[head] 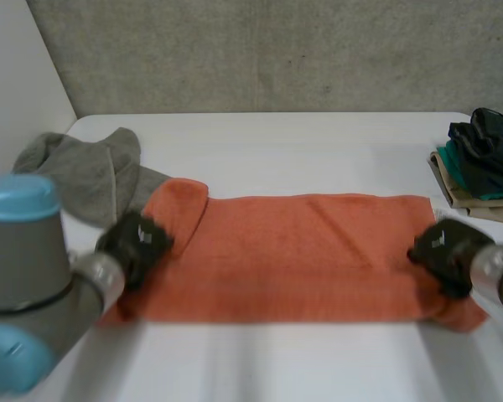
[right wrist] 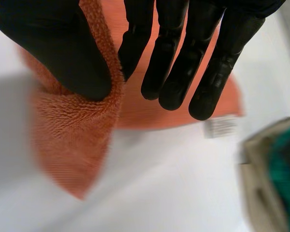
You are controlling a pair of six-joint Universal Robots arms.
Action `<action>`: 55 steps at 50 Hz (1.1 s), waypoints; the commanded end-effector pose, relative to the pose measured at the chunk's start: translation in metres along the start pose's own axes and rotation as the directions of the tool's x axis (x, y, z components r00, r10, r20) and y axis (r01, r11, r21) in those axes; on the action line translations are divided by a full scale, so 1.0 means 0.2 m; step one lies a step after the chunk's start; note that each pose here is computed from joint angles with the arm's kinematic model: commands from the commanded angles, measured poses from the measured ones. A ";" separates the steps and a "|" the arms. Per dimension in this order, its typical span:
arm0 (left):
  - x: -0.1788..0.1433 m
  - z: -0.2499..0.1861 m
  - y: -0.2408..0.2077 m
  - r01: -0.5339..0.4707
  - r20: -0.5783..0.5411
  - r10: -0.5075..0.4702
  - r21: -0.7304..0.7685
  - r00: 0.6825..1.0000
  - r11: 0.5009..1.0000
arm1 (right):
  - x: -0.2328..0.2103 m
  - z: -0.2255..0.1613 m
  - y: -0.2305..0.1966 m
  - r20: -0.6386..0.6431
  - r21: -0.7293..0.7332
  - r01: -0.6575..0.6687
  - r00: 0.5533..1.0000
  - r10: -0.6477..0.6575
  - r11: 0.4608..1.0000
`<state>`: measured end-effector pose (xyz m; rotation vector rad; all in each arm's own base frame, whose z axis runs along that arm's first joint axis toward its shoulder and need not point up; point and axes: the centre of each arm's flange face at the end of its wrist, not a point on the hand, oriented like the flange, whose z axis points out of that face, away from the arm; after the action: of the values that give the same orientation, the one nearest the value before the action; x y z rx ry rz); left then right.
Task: Fold the laundry.
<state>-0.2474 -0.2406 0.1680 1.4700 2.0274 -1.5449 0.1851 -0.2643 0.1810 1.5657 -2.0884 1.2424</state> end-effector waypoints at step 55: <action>0.22 -0.29 0.22 -0.019 -0.157 0.008 -0.074 0.988 0.997 | -0.17 -0.23 0.03 0.099 -0.088 0.007 0.995 0.002 0.996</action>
<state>-0.2410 -0.2470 0.1348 1.4241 1.8873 -1.7816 0.2123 -0.2659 0.1640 1.4606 -2.0071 1.4094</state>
